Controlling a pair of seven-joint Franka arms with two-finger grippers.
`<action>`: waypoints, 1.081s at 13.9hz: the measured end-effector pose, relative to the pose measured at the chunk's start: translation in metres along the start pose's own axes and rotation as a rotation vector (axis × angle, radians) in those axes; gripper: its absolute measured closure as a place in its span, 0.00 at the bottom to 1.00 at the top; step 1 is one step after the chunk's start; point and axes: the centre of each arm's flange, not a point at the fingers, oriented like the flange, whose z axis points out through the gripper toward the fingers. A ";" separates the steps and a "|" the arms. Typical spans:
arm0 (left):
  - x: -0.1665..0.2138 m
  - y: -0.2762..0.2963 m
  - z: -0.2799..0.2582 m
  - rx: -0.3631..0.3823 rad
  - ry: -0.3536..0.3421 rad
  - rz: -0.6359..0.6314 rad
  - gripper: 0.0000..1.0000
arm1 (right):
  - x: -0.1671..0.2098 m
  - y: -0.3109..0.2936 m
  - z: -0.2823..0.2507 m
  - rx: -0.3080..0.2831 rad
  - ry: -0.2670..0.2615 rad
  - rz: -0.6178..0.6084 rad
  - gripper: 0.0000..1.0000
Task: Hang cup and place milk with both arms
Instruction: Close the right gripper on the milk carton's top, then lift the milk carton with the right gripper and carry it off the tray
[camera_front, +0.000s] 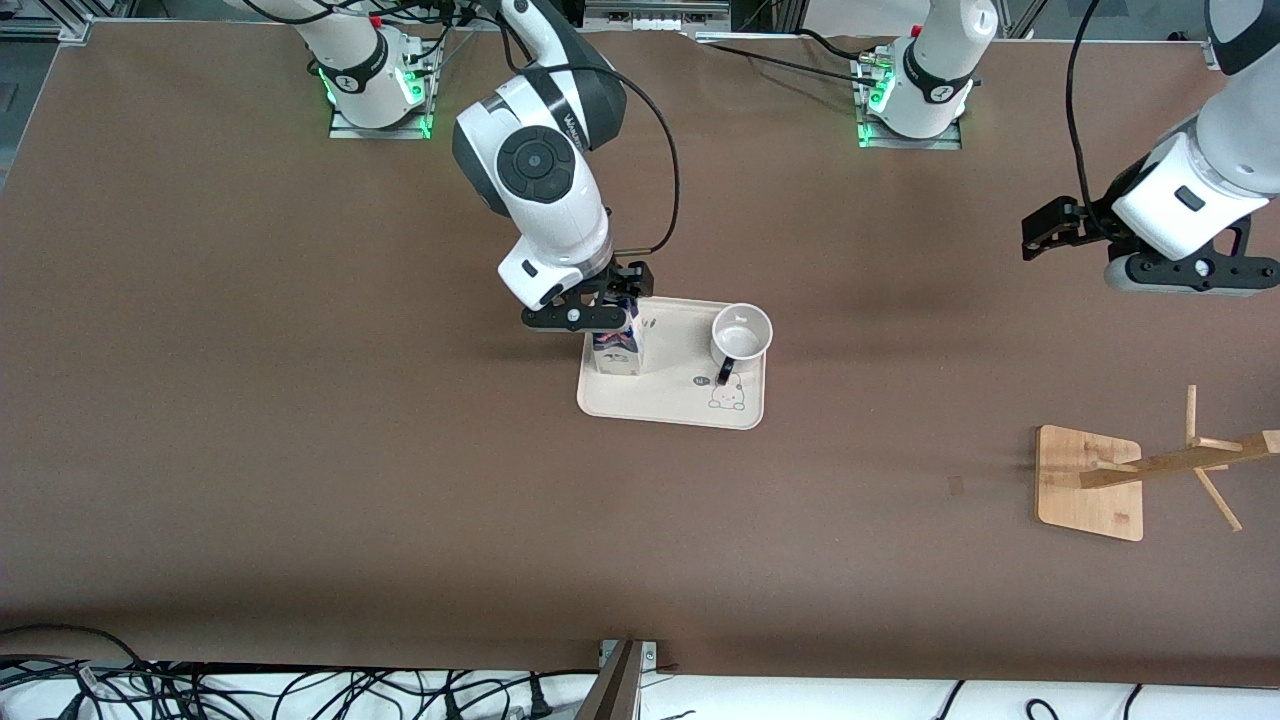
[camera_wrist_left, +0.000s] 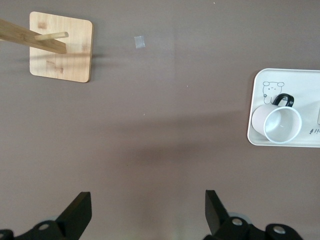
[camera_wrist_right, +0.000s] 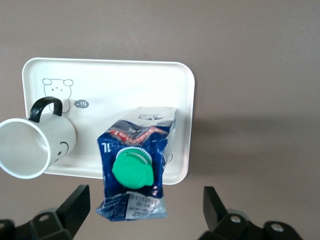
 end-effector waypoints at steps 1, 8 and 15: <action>0.000 0.002 0.000 0.000 -0.002 0.003 0.00 | 0.000 0.000 0.001 -0.002 -0.001 0.001 0.00; -0.001 0.002 -0.002 0.000 -0.001 0.003 0.00 | -0.010 -0.017 0.035 -0.016 -0.003 0.014 0.04; -0.001 0.006 -0.007 0.000 0.009 0.011 0.00 | 0.002 -0.009 0.033 -0.019 0.007 0.001 0.70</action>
